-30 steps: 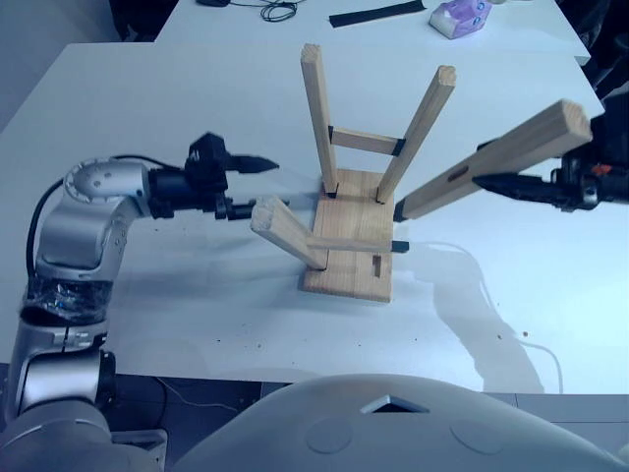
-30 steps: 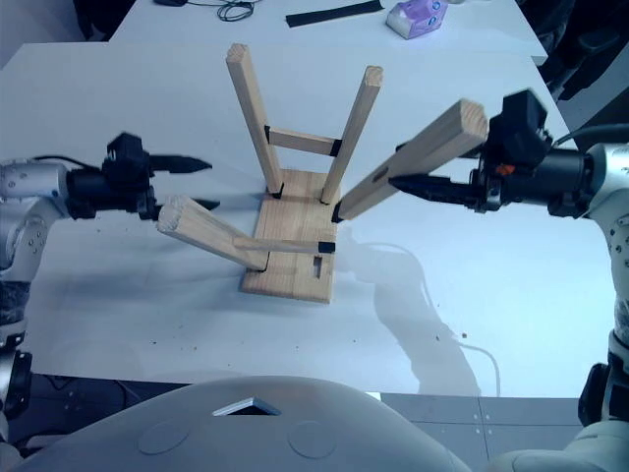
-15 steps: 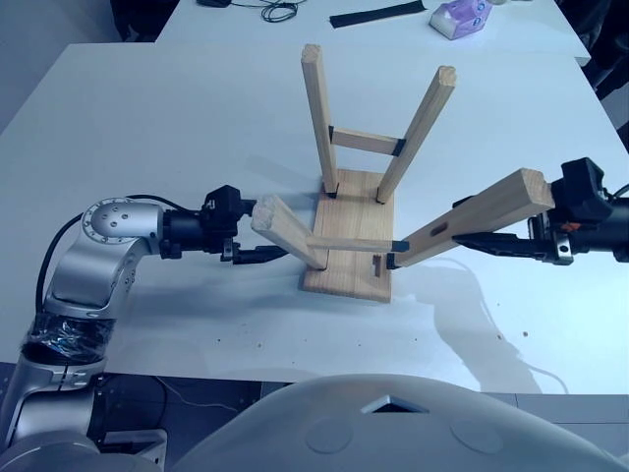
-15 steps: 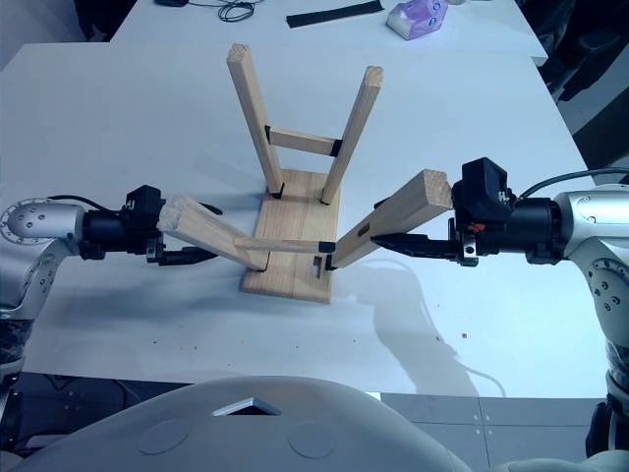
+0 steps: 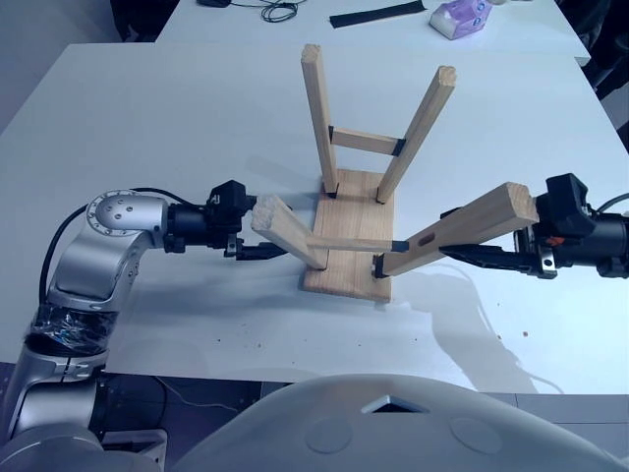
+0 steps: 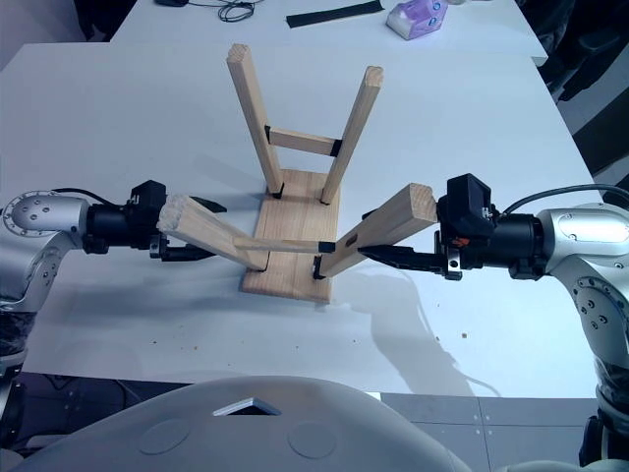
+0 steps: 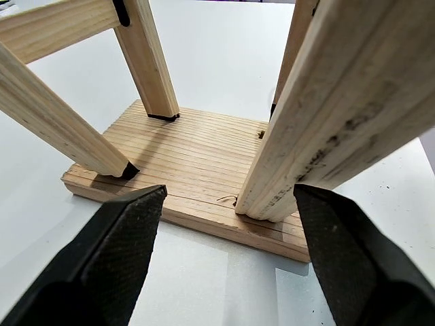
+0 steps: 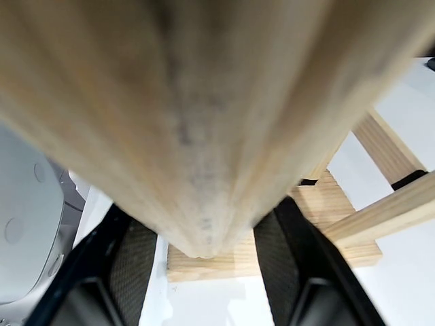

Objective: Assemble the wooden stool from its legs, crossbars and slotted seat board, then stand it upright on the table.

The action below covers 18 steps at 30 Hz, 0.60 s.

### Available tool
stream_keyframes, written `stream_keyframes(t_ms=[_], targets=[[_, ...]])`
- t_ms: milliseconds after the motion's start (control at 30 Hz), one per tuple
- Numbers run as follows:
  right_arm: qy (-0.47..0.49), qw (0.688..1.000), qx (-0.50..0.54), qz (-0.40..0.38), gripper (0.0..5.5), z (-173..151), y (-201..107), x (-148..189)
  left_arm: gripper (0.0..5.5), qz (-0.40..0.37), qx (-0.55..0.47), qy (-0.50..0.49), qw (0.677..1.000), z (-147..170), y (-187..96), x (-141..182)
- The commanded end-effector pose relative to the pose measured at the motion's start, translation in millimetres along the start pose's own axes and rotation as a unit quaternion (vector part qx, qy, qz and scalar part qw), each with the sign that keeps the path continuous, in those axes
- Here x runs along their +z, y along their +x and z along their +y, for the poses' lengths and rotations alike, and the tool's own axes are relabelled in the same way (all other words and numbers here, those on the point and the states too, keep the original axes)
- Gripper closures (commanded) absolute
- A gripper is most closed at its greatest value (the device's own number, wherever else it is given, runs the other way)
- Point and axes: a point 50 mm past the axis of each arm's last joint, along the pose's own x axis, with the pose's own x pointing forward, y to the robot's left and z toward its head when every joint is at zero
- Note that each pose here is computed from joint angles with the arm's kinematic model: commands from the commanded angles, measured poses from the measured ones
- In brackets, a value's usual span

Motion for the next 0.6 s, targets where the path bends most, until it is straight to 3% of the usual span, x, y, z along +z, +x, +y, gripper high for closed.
stream_keyframes(t_ms=[33, 600], targets=[[-0.011, 1.0, -0.005, -0.003, 3.48, 2.4, 3.6, -1.7, 2.02, 0.006, -0.008, 0.007, 1.0, 3.2, -0.8, 4.3], [-0.042, 0.999, -0.013, 0.008, 3.48, -0.9, 9.9, -5.0, 2.02, 0.0, -0.02, 0.014, 1.0, 6.1, 1.7, 10.6]])
